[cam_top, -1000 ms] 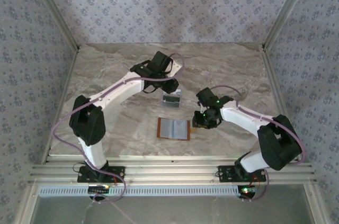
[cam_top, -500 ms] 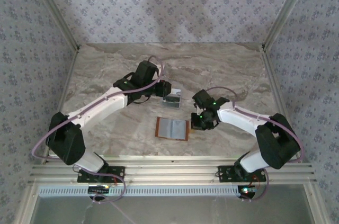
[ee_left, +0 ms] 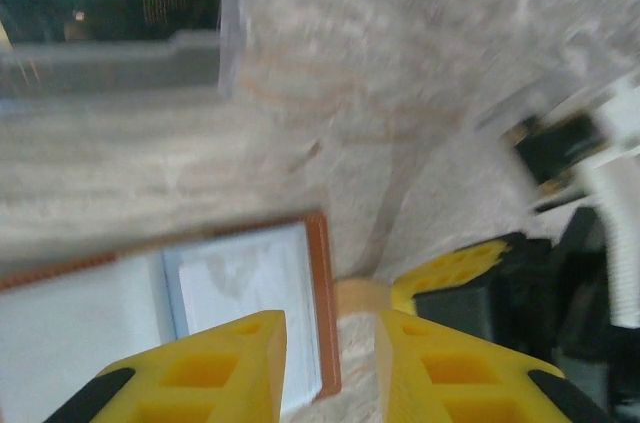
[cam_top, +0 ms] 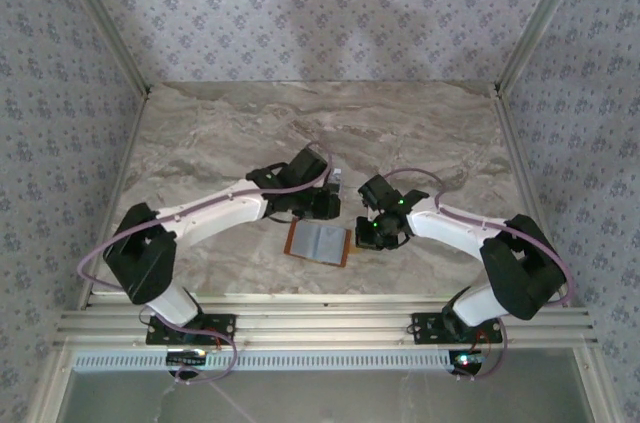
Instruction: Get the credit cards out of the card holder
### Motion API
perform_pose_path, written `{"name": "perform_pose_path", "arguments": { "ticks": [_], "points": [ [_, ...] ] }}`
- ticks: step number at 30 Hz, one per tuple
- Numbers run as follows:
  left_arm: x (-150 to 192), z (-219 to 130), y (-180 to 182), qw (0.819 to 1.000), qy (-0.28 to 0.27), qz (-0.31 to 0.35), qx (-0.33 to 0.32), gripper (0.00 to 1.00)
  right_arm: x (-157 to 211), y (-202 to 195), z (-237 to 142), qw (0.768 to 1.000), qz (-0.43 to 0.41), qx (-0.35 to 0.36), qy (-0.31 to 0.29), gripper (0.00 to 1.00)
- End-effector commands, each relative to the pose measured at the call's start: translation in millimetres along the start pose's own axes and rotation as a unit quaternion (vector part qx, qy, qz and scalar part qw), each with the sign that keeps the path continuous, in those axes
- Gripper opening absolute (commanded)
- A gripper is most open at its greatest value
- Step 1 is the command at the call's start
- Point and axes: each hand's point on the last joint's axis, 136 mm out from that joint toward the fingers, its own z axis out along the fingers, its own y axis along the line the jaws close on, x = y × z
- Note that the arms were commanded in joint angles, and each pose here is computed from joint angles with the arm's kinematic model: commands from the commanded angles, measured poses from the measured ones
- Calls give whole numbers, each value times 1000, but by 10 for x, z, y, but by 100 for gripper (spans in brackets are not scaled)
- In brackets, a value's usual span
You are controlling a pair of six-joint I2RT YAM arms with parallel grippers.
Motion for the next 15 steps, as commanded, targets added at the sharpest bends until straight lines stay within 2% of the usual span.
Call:
{"name": "perform_pose_path", "arguments": {
  "ticks": [1,8,15],
  "points": [
    [318,176,69,997,59,-54,-10,30,32,13,0,1000,7,-6,1,8],
    [577,403,117,989,117,-69,-59,28,31,33,-6,1000,3,-9,3,8],
    [642,571,15,985,149,-77,-36,25,36,47,-10,1000,0,-10,4,9]
  ]
}}
